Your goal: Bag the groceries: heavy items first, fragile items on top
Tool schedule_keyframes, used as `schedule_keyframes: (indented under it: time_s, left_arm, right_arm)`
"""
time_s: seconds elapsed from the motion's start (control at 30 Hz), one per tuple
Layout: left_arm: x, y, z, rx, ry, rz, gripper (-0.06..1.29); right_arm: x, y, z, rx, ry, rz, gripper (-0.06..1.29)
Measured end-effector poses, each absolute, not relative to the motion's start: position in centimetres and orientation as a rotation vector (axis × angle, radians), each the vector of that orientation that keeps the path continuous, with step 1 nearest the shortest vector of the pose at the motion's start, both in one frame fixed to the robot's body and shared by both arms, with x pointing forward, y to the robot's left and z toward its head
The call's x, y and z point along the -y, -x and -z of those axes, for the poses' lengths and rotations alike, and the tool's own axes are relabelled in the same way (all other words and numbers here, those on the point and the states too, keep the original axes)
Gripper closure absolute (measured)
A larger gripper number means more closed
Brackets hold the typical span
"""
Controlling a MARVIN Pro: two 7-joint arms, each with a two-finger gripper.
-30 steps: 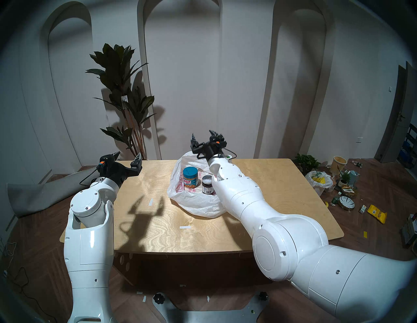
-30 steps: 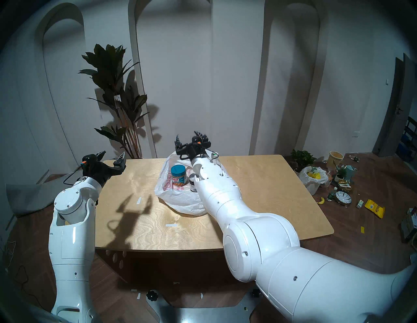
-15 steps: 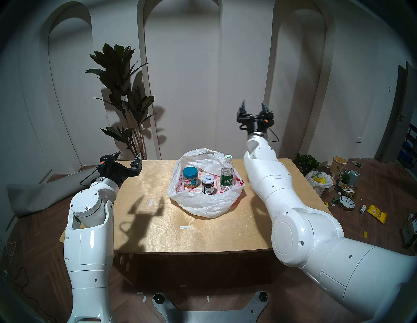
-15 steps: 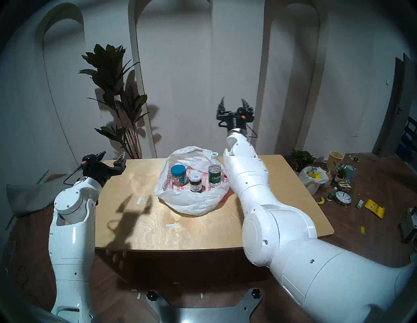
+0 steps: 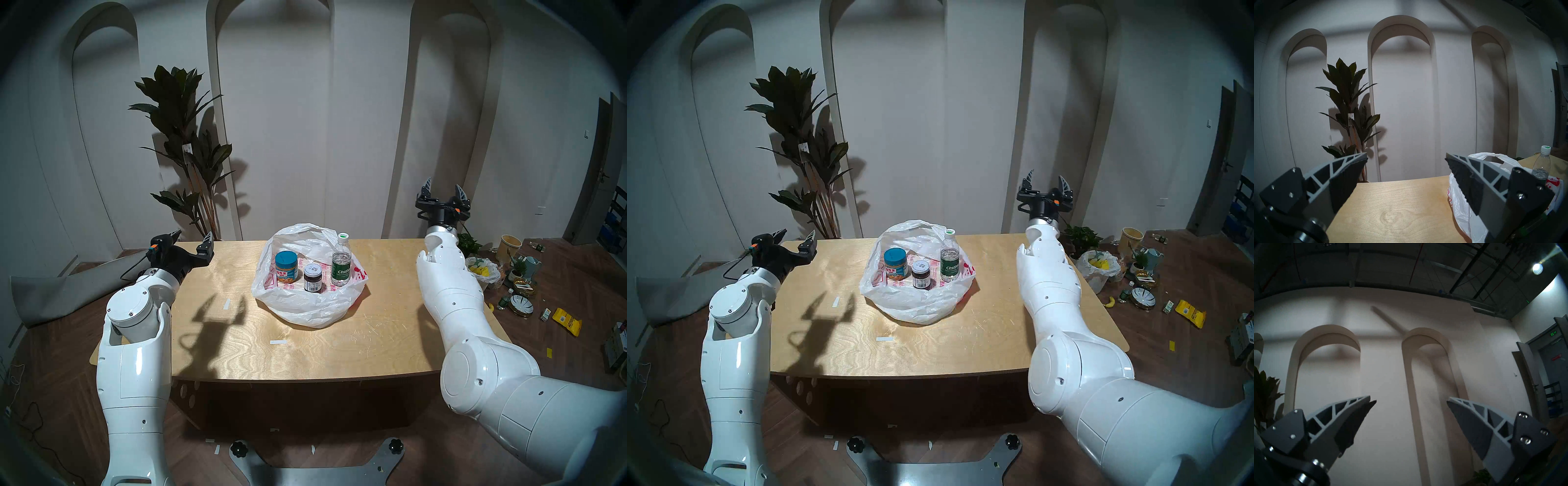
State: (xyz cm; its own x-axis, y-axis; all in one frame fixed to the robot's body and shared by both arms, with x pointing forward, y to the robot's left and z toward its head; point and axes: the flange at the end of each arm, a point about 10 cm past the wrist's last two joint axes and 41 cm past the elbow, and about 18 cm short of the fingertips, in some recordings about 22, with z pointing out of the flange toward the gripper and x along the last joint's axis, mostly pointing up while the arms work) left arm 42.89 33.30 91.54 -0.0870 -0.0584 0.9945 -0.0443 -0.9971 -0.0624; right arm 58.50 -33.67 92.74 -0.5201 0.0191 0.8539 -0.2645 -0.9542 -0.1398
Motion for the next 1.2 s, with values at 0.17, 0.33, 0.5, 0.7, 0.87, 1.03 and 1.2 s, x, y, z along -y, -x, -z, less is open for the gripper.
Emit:
schedule_keyframes:
  time_s: [0.17,0.33,0.5,0.7,0.87,1.03,1.2]
  left_arm:
    - [-33.3,-42.9,-91.4,-0.117,2.121,2.304,0.02]
    - [-33.4,-42.9,-91.3,-0.115,2.125,2.303,0.02]
    - [-33.4,-42.9,-91.2,-0.113,2.128,2.302,0.02]
    - [-33.4,-43.0,-91.1,-0.112,2.131,2.301,0.02]
    - [-33.4,-43.0,-91.1,-0.111,2.133,2.301,0.02]
    - [-33.4,-43.0,-91.0,-0.11,2.135,2.3,0.02]
    - [-33.4,-43.0,-91.0,-0.109,2.137,2.3,0.02]
  right_arm:
    - [36.1,-57.4,-91.4,0.384,-1.48,-2.519,0.0]
    - [37.0,-56.7,-90.6,0.36,-1.507,-2.5,0.0]
    - [36.5,-56.5,-91.0,0.3,-1.509,-2.53,0.0]
    - [34.0,-56.9,-92.0,0.213,-1.516,-2.605,0.0]
    - [31.5,-56.9,-91.8,0.146,-1.554,-2.654,0.0]
    - [28.5,-56.5,-90.1,0.077,-1.643,-2.687,0.0]
    - [27.0,-55.9,-88.9,0.038,-1.695,-2.702,0.0]
